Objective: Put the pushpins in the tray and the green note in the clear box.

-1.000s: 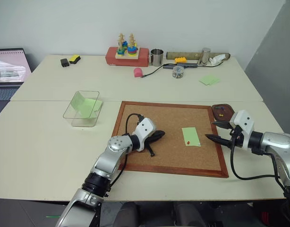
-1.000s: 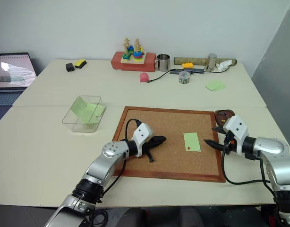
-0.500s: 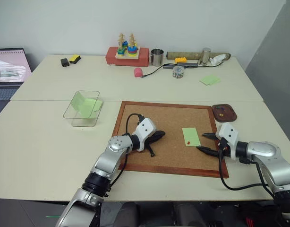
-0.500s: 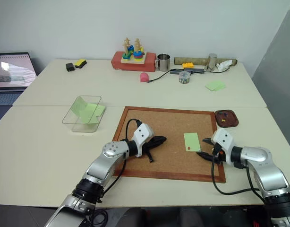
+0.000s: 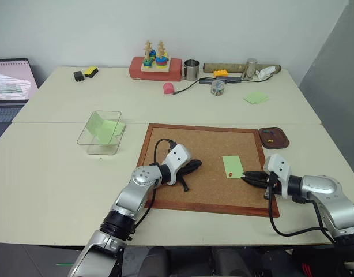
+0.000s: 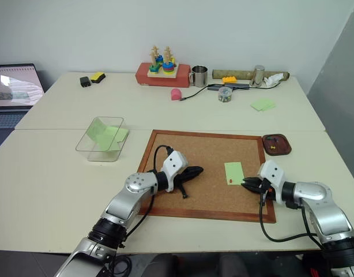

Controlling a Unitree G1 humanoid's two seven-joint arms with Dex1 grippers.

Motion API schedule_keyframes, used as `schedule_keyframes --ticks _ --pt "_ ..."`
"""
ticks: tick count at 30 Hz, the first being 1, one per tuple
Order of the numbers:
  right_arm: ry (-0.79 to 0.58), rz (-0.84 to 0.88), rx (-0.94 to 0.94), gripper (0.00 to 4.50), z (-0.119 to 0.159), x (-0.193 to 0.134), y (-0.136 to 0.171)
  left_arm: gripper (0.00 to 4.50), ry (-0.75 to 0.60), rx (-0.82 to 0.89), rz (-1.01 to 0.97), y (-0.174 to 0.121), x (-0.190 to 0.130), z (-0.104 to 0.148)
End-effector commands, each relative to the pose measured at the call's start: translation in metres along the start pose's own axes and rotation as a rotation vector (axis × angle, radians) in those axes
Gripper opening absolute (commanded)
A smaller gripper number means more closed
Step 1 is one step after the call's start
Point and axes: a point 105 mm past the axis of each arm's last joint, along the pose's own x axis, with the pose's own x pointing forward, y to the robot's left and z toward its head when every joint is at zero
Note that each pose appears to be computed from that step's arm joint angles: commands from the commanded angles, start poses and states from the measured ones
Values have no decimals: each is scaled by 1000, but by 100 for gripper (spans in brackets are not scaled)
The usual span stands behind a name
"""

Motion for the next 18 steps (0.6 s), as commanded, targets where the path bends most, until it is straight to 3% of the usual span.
schedule_keyframes --ticks 1,9,18 --pt "-9 4 -21 2 4 -3 1 0 93 -25 7 -1 -4 -25" --pt "-46 21 -77 2 19 -7 6 0 112 -24 1 -2 -5 -30" --pt "-104 57 -2 2 33 -13 8 0 119 -18 -6 -3 -5 -32"
